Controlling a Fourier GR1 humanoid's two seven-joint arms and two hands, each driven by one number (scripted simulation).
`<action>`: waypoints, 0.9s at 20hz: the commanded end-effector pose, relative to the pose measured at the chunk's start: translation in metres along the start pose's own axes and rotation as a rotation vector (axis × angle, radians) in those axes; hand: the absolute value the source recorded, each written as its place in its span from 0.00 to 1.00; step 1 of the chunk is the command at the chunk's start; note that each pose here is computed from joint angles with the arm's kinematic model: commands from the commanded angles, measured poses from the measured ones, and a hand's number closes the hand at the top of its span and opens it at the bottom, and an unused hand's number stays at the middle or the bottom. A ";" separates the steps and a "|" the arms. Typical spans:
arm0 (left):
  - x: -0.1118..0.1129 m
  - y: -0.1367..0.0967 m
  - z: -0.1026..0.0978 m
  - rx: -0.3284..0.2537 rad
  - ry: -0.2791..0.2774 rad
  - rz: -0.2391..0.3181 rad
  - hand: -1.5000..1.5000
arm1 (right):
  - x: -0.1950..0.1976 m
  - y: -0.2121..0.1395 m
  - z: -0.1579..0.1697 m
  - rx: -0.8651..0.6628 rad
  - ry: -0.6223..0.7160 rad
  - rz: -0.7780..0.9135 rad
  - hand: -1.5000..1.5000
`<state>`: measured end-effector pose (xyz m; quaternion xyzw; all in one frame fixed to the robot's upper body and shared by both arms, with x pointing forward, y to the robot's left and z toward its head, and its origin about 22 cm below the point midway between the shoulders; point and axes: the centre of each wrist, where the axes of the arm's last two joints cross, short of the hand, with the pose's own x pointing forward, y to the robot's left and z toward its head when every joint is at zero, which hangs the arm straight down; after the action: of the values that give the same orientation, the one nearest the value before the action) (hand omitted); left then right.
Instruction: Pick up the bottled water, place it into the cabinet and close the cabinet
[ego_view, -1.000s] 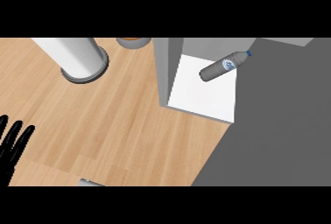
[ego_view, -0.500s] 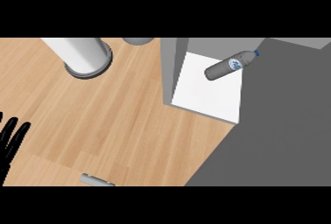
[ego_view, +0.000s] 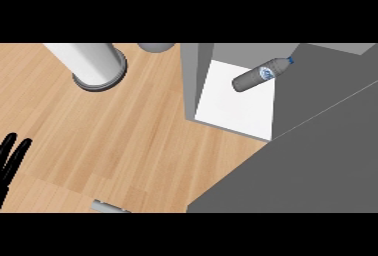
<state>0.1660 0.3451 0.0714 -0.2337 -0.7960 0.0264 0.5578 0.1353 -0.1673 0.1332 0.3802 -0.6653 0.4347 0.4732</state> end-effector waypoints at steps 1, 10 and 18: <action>0.001 0.005 0.003 0.010 0.015 -0.001 0.00 | -0.006 -0.017 -0.019 -0.077 0.115 0.056 1.00; 0.005 0.012 0.001 0.019 0.008 -0.012 0.00 | -0.017 -0.062 -0.072 -0.120 0.249 0.096 1.00; 0.000 0.016 0.010 0.063 0.010 0.005 0.00 | -0.017 -0.108 -0.141 -0.199 0.345 0.063 1.00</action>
<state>0.1639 0.3578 0.0649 -0.2214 -0.7918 0.0449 0.5675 0.2534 -0.0978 0.1523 0.2460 -0.6331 0.4514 0.5788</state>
